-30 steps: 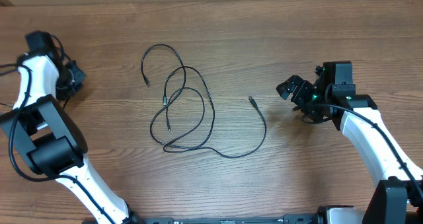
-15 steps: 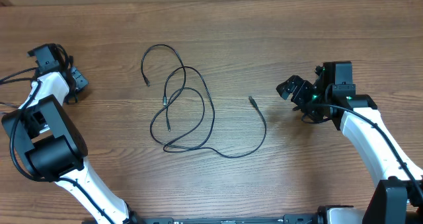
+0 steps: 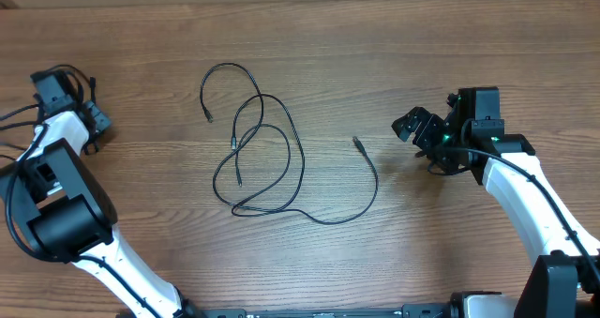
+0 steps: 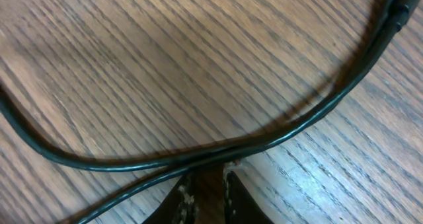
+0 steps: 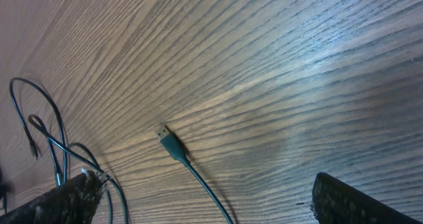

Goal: Untangle cables

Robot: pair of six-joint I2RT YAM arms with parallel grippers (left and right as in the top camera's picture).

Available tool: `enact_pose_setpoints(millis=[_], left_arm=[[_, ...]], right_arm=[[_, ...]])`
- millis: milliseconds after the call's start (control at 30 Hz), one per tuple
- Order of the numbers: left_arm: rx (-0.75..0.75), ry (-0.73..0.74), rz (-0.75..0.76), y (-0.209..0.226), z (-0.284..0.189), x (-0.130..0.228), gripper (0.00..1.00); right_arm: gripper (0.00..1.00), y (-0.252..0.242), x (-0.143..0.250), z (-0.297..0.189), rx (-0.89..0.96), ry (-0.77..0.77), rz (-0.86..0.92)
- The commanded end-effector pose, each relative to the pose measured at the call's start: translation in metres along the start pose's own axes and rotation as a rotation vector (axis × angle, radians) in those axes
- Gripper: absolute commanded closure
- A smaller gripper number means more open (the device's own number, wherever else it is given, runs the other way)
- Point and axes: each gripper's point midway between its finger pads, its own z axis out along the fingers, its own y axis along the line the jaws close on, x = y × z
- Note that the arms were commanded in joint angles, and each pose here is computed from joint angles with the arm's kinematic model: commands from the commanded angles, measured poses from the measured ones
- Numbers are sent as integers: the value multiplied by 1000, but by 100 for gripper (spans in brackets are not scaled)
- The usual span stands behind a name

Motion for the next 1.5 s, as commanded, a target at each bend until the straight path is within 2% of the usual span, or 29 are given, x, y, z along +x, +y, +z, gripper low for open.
enact_pose_setpoints(millis=[0,133,200,333,400,467,600,833,1000,1267,1333,1367,1467], left_arm=[[131,156,13,-15,15,47,87],[277,155,11,-48,-18,27,78],[296,120,6,-58,-42,9,75],[351,22,-24,-77,-109,-28,75],[414,-3,-38,-91,-151,-34,70],[557,76,-8,-115,-197,-12,62],[620,218,30,-131,-224,27,57],[513,396,119,-136,-223,89,55],[479,447,288,-140,-222,130,61],[391,490,472,-142,-205,196,63],[364,488,506,-140,-199,208,58],[354,493,522,-138,-197,215,52],[319,484,560,-134,-189,228,49]], right_arm=[[0,6,-7,-3,-6,-23,-16],[0,6,-7,-3,-6,-23,-16],[0,6,-7,-3,-6,-23,-16],[0,6,-7,-3,-6,-23,-16],[0,6,-7,-3,-6,-23,-16],[0,6,-7,-3,-6,-23,-16],[0,6,-7,-3,-6,-23,-16],[0,6,-7,-3,-6,-23,-16],[0,6,-7,-3,-6,-23,-16],[0,6,-7,-3,-6,-23,-16],[0,6,-7,-3,-6,-23,-16],[0,6,-7,-3,-6,-23,-16],[0,6,-7,-3,-6,-23,-16]])
